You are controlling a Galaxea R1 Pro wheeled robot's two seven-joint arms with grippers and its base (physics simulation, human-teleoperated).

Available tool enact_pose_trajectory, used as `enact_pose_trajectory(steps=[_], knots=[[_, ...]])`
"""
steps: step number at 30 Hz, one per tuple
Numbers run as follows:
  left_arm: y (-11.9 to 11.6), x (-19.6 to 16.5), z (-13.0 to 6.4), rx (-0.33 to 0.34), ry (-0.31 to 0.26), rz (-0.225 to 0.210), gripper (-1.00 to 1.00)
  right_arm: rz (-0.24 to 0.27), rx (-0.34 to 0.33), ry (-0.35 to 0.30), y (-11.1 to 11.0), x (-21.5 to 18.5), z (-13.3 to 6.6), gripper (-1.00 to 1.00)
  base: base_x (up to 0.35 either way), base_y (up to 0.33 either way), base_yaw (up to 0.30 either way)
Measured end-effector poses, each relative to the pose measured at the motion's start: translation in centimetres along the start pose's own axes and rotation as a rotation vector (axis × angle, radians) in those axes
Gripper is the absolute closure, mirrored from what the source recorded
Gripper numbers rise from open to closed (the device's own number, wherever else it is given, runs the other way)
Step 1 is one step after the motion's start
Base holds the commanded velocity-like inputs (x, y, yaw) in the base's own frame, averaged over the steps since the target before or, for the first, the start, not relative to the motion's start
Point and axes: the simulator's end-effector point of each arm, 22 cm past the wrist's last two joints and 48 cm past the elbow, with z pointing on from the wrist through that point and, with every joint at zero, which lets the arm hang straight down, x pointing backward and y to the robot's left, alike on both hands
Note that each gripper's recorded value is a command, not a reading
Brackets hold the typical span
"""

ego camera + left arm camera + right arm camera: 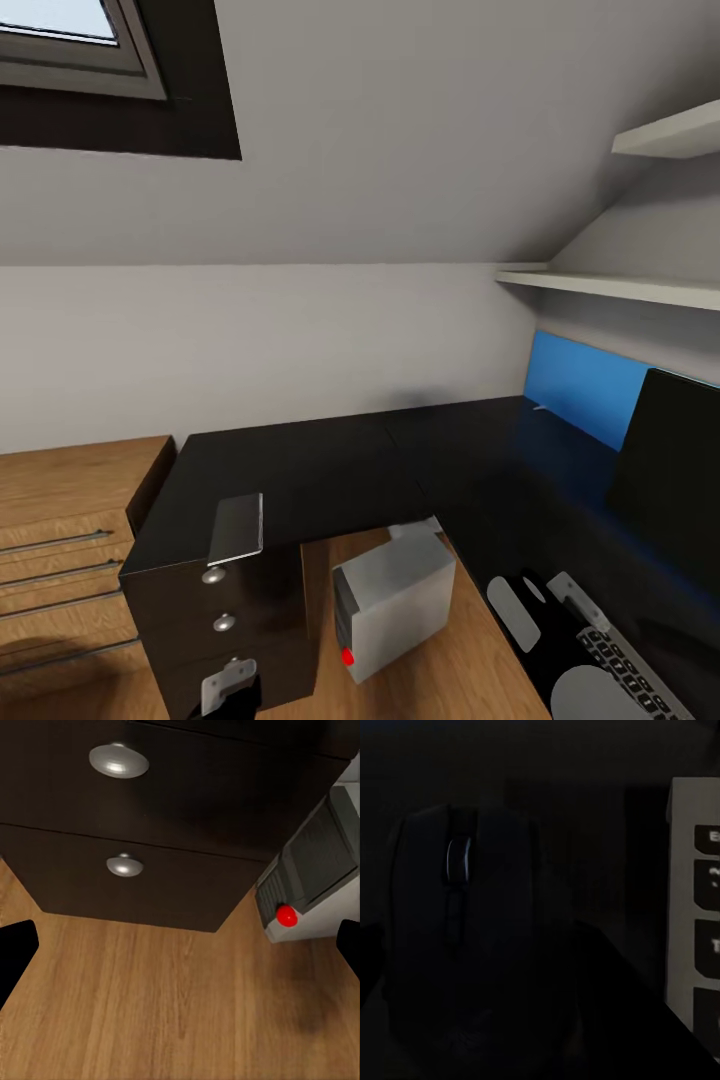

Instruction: In the bedroom, organize the workspace by keeping the computer under the desk, ensuring the monitor is on the desk, placing the keyboard on the desk next to the monitor, placing the mouse on the desk next to the keyboard, moving the folder from the swivel chair onto the desk next to the mouse, stacking the notebook on top of the folder with the pen on top of the notebook, and positioning the swivel chair next to the desk.

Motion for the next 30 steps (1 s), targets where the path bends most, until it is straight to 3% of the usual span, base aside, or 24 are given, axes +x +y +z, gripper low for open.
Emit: enact_pose_trajectory(steps=[25,26,30], knots=[[1.6,-0.3,0.2,-0.023,-0.002,0.007,-1.00,0.000,0.001,-0.005,-0.1,-0.3,0.1,1.00,0.010,0.011,0.000],[1.6,-0.3,0.2,-0.023,-0.002,0.007,-1.00,-0.001,0.001,-0.006,-0.1,-0.3,0.1,-1.00,0.000,0.000,0.000],[1.6,-0.3,0.2,-0.022,-0.002,0.009,-1.00,0.004,0.002,-0.008,-0.1,-0.4,0.1,-1.00,0.000,0.000,0.000]])
